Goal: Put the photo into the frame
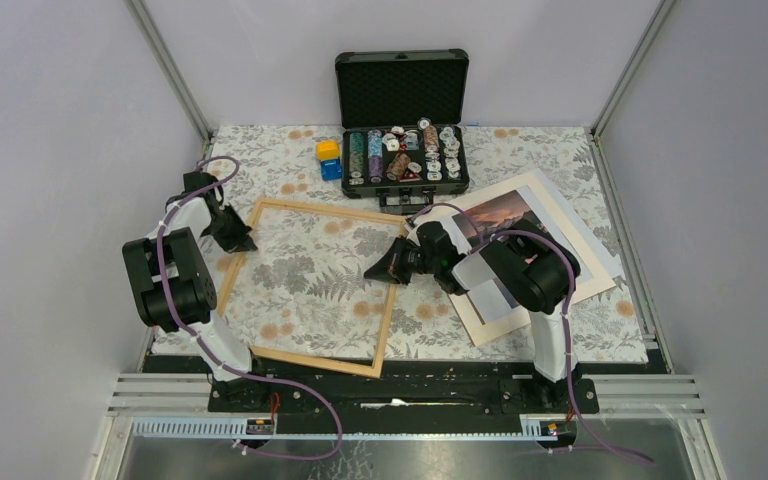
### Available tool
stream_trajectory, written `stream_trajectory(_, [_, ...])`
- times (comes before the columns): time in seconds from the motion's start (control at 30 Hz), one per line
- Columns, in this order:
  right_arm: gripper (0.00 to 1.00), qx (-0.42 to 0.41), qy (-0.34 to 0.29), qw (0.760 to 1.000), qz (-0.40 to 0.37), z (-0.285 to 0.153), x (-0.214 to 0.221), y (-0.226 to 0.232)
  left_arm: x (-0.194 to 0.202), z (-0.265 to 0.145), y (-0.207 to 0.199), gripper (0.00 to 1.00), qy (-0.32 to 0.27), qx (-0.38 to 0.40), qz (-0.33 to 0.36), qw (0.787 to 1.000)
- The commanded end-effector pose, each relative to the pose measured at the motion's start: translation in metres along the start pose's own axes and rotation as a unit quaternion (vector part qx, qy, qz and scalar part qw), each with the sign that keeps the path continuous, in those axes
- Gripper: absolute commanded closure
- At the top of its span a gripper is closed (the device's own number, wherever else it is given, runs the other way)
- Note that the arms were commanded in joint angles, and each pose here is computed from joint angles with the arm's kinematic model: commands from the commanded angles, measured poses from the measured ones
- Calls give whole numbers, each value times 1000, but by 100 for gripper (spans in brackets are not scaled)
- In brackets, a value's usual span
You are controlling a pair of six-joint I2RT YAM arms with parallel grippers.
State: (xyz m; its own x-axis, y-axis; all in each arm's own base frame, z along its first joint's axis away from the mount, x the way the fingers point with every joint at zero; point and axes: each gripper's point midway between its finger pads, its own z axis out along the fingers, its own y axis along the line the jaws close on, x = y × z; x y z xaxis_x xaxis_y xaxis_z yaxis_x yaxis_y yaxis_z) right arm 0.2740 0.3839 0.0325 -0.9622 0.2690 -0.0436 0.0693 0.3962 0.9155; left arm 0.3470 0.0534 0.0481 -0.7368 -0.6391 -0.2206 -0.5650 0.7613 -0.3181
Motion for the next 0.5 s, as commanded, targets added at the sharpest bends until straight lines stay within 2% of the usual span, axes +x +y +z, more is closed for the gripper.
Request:
stream_trajectory(0.0, [100, -23, -18, 999, -15, 2, -11, 21, -33, -4, 0, 100, -58, -2, -7, 998])
stream_trajectory(0.47, [100, -18, -19, 1000, -15, 1, -9, 15, -36, -11, 1, 100, -68, 8, -11, 998])
